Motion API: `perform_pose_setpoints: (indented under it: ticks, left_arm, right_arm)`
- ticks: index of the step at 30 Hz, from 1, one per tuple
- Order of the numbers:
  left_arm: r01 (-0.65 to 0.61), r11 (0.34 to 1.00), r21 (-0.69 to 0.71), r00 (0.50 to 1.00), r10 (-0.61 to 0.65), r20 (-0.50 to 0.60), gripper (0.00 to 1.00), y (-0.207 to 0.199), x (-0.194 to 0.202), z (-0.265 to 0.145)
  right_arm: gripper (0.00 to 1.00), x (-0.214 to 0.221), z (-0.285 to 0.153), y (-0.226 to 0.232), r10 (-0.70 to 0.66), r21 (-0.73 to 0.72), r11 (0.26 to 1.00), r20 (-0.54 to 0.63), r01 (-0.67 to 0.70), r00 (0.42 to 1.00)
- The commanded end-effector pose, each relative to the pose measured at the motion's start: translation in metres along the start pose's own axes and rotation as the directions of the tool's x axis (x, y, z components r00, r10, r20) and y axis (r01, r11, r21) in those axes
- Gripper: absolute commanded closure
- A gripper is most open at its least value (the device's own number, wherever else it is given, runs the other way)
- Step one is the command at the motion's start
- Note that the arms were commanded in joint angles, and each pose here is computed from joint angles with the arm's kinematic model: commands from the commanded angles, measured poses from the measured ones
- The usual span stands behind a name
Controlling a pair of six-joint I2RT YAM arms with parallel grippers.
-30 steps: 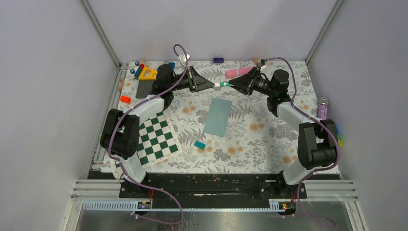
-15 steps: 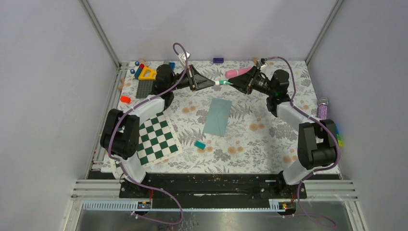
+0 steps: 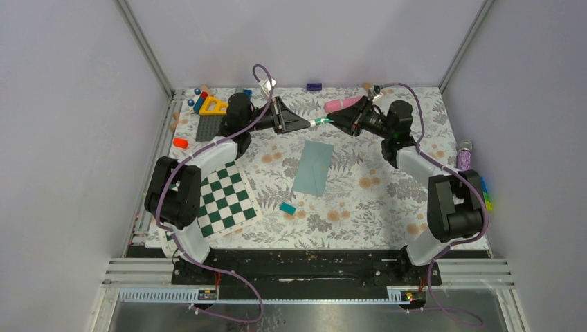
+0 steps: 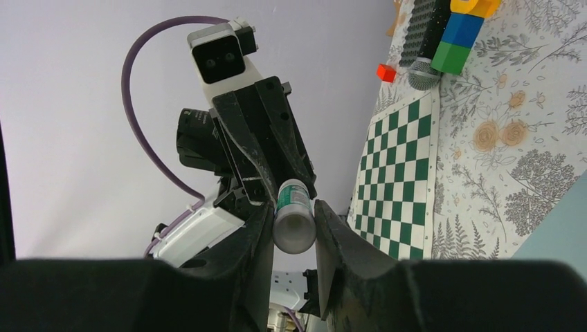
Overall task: Place the letter into the envelope and seal it
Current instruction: Close the solid glue cap on the solid glue, then place the solid glue at the center of the board.
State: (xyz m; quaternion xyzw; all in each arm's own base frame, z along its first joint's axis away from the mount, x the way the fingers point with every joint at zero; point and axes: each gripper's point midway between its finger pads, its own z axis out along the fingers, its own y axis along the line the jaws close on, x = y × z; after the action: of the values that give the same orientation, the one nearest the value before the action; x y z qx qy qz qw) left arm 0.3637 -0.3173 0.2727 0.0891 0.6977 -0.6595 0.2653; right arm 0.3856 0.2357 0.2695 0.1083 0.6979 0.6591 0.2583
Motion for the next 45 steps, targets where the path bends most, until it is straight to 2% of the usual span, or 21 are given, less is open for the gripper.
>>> perform_pose_setpoints:
  ticks: [1,7,11,16,21,22,23,26,29,34,40,43,45]
  left_arm:
    - [-0.103,0.984,0.147,0.990,0.115,-0.078,1.00,-0.051,0.024,0.022]
    - [-0.118,0.976,0.182,0.989,0.131,-0.064,1.00,-0.063,0.021,0.021]
    - [-0.102,0.987,0.123,0.994,0.107,-0.034,1.00,-0.050,0.011,0.016]
    - [-0.072,0.997,0.035,0.996,0.070,0.063,1.00,-0.027,-0.019,-0.006]
    - [-0.085,0.996,0.019,0.994,0.083,0.069,0.98,-0.027,-0.021,-0.013]
    - [-0.085,0.996,0.020,0.994,0.084,0.069,0.90,-0.027,-0.020,-0.013]
    - [-0.085,0.996,0.019,0.994,0.084,0.069,0.78,-0.027,-0.020,-0.013]
    - [-0.088,0.996,0.024,0.994,0.086,0.066,0.36,-0.028,-0.019,-0.014]
    - [-0.094,0.995,0.040,0.994,0.091,0.063,0.18,-0.031,-0.018,-0.013]
    - [-0.119,0.991,0.056,0.993,0.118,0.028,0.12,-0.037,-0.010,-0.009]
    - [-0.149,0.987,0.060,0.989,0.150,-0.012,0.12,-0.042,0.000,-0.005]
    - [-0.160,0.987,-0.024,0.987,0.160,-0.026,0.12,-0.029,-0.001,-0.006]
    - [-0.199,0.976,-0.093,0.980,0.197,-0.028,0.11,-0.017,-0.003,-0.011]
  right_arm:
    - [0.94,0.049,0.025,0.011,-0.044,-0.036,0.999,-0.151,0.039,0.988]
    - [0.94,0.064,0.031,0.010,-0.051,-0.037,0.998,-0.189,0.044,0.981]
    - [0.95,0.078,0.031,0.018,-0.070,-0.058,0.997,-0.219,0.059,0.973]
    - [0.95,0.086,0.028,0.019,-0.097,-0.055,0.995,-0.235,0.086,0.967]
    - [0.97,0.077,0.030,0.015,-0.095,-0.043,0.995,-0.230,0.087,0.969]
    - [0.97,0.075,0.030,0.016,-0.097,-0.045,0.995,-0.227,0.090,0.969]
    - [0.97,0.073,0.030,0.017,-0.099,-0.045,0.995,-0.226,0.092,0.969]
    - [0.97,0.072,0.030,0.015,-0.111,-0.033,0.994,-0.227,0.106,0.968]
    - [0.97,0.073,0.029,0.009,-0.121,-0.014,0.993,-0.230,0.121,0.966]
    - [0.97,0.066,0.032,0.007,-0.133,0.000,0.991,-0.228,0.137,0.964]
    - [0.98,0.049,0.041,-0.006,-0.163,0.032,0.984,-0.234,0.176,0.958]
    - [0.98,0.036,0.038,-0.042,-0.196,0.203,0.947,-0.244,0.247,0.950]
    - [0.98,0.022,0.022,-0.075,-0.242,0.366,0.872,-0.254,0.325,0.937]
